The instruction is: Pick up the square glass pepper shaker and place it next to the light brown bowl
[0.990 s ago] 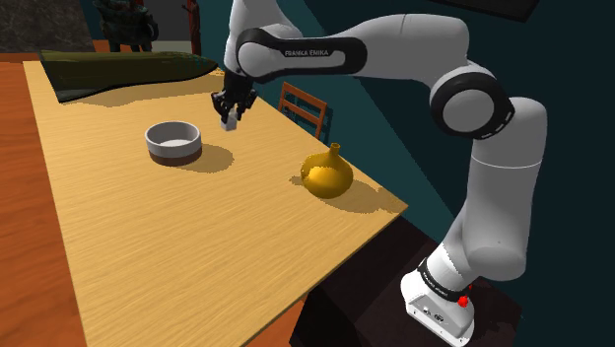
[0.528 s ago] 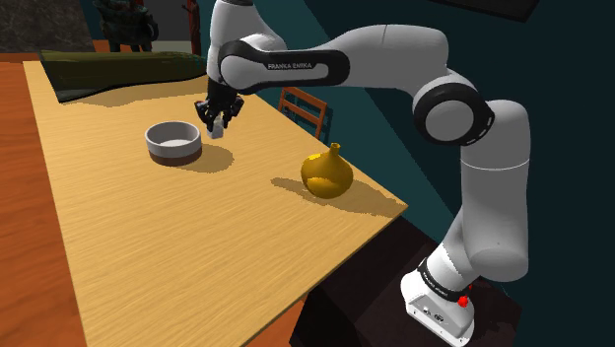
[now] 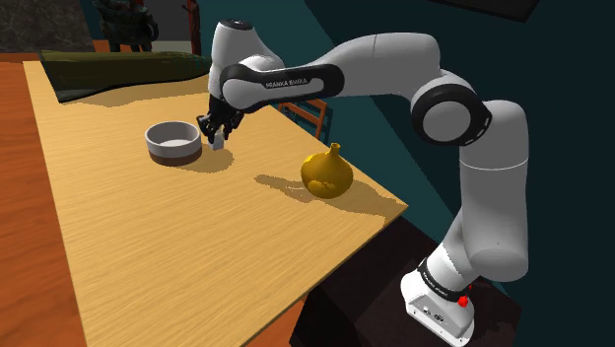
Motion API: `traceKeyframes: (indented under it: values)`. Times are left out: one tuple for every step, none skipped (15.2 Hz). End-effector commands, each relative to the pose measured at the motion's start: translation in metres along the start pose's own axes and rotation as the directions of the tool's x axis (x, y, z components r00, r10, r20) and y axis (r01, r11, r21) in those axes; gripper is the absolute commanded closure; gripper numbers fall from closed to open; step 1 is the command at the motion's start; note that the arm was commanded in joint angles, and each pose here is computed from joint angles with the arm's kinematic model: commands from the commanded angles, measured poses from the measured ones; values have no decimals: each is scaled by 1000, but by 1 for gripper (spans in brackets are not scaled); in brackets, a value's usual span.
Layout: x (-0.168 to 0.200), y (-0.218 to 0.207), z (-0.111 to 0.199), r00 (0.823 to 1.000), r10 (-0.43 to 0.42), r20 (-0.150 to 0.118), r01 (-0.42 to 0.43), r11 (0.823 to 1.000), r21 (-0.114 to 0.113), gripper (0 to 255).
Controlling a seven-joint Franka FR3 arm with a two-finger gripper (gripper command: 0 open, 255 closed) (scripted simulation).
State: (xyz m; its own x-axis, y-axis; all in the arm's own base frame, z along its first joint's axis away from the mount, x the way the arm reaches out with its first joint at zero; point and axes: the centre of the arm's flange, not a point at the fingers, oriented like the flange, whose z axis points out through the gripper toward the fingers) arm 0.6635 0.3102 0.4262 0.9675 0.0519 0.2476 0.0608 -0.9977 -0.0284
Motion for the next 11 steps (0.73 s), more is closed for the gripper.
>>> traceKeyframes:
  values:
    - [-3,0,10,1000,0,-1,0,1000,0,255]
    - [-4,0,15,1000,0,-1,0,1000,0,255]
    - [-6,0,21,1000,0,-1,0,1000,0,255]
    - [-7,0,26,1000,0,-1,0,1000,0,255]
    - [-8,0,31,1000,0,-1,0,1000,0,255]
    - [-10,1,36,1000,0,-1,0,1000,0,255]
    - [-11,1,41,1000,0,-1,0,1000,0,255]
    - [-12,1,46,1000,0,-1,0,1000,0,255]
    - [-13,1,51,1000,0,-1,0,1000,0,255]
    - [-15,1,56,1000,0,-1,0,1000,0,255]
    - [-16,1,61,1000,0,-1,0,1000,0,255]
